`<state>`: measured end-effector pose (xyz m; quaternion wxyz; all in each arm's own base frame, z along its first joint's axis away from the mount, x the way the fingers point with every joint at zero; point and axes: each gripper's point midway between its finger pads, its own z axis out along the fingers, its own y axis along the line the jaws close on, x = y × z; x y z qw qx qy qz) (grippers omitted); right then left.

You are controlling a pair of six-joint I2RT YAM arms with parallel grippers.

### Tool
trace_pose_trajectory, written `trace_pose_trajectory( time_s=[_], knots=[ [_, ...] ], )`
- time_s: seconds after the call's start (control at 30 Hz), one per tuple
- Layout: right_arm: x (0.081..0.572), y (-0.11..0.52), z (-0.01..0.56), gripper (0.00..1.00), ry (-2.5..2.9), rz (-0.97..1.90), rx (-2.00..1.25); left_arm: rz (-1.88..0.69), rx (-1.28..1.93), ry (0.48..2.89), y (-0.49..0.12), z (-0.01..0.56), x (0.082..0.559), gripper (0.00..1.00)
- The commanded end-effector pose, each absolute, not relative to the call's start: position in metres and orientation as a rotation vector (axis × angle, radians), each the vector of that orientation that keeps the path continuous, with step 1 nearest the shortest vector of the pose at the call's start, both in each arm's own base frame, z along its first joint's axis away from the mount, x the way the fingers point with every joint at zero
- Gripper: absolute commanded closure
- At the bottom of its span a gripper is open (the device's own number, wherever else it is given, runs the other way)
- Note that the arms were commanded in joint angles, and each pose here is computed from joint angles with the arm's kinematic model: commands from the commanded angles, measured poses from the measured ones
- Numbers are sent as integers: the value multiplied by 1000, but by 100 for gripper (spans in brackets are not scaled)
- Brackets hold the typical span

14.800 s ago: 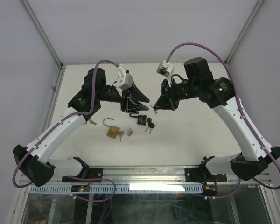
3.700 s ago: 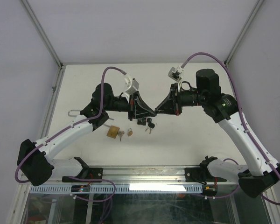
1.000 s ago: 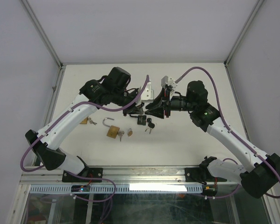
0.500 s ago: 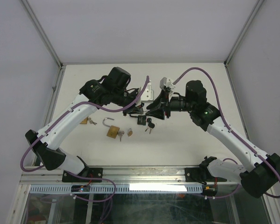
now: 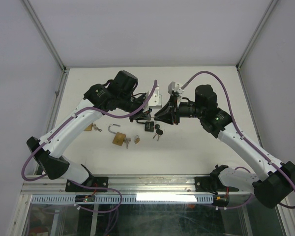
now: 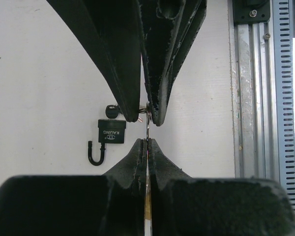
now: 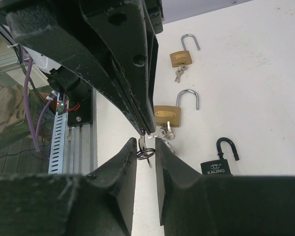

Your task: Unlock with the key

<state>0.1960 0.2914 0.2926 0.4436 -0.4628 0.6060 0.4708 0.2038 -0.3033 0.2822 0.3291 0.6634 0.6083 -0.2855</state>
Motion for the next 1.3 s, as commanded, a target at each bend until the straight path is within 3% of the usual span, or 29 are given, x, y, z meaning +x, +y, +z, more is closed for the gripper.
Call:
trace_pose_trajectory(
  time_s=[0.0, 0.17, 0.83, 0.97, 1.07, 1.27],
  knots=[
    [203, 293, 315, 81, 1432, 1123, -1142, -741, 1731, 1484, -308, 303, 199, 100],
    [202, 293, 316, 100, 1422, 1123, -1150, -749, 1727, 1479, -309, 304, 199, 100],
    [197, 292, 322, 100, 1401, 1148, -1114, -826, 1603, 1445, -316, 316, 193, 100],
    [197, 290, 321, 100, 1416, 1143, -1098, -843, 1587, 1442, -317, 316, 193, 68],
    [196, 287, 320, 100, 1420, 1142, -1088, -840, 1585, 1442, -316, 315, 193, 62],
    [200, 276, 318, 100, 1457, 1113, -1029, -797, 1548, 1482, -307, 309, 198, 25]
  ],
)
